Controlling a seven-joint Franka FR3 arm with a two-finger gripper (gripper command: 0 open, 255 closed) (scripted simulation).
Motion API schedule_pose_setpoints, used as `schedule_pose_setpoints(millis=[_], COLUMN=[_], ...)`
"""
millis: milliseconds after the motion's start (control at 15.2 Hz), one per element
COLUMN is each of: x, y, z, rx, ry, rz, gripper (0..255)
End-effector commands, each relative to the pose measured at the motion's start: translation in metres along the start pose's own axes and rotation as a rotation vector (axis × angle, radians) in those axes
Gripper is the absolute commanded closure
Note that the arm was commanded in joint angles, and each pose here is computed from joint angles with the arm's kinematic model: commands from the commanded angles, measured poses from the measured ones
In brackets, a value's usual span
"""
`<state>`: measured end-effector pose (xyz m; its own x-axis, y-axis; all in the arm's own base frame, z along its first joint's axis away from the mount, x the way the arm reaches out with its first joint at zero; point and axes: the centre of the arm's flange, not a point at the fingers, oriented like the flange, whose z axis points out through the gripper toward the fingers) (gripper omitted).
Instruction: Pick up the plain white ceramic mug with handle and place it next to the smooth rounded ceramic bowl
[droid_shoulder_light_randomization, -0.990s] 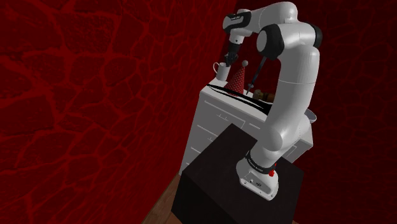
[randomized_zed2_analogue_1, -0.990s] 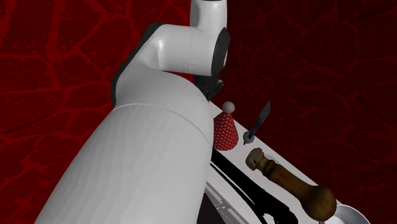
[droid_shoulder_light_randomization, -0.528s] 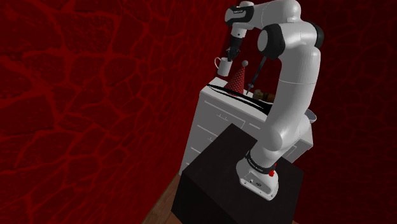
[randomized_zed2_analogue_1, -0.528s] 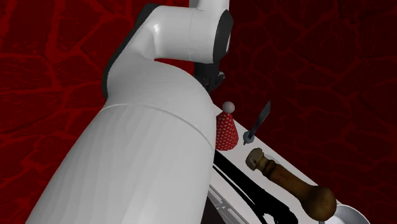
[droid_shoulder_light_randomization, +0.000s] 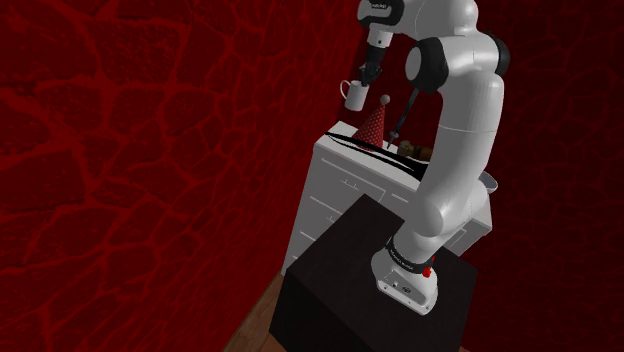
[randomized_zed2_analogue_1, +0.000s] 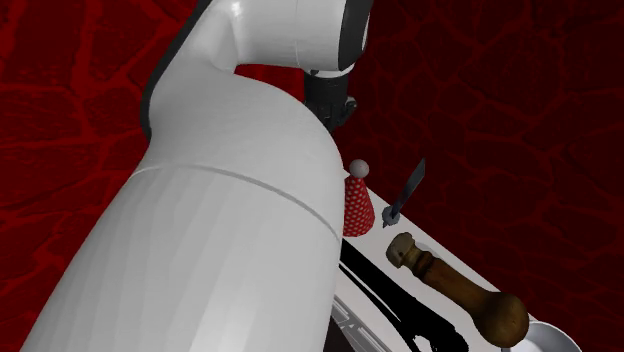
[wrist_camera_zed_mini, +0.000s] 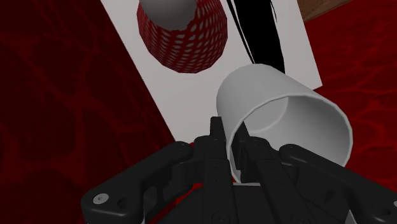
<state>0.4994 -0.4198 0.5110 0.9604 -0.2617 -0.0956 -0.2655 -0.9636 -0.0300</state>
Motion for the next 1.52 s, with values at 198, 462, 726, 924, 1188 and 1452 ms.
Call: schedule_pose_setpoints(millis=[198,462,726,924,1188,1452], x=[-0.003,-0.041,-0.092,-0.13,-0.181,-0.232], y=[-0.001,0.009,0.022,0.032,0.046,0.059], z=[-0.026,-0.023,-0.019,-0.016,-0.011,-0.007], rx=[0.0,0.0,0.0,0.0,0.0,0.0], ry=[-0.001,-0.001,-0.001,-0.001,-0.001,-0.001], rz=[0.0,0.0,0.0,0.0,0.0,0.0], gripper=[255,255,255,255,255,255])
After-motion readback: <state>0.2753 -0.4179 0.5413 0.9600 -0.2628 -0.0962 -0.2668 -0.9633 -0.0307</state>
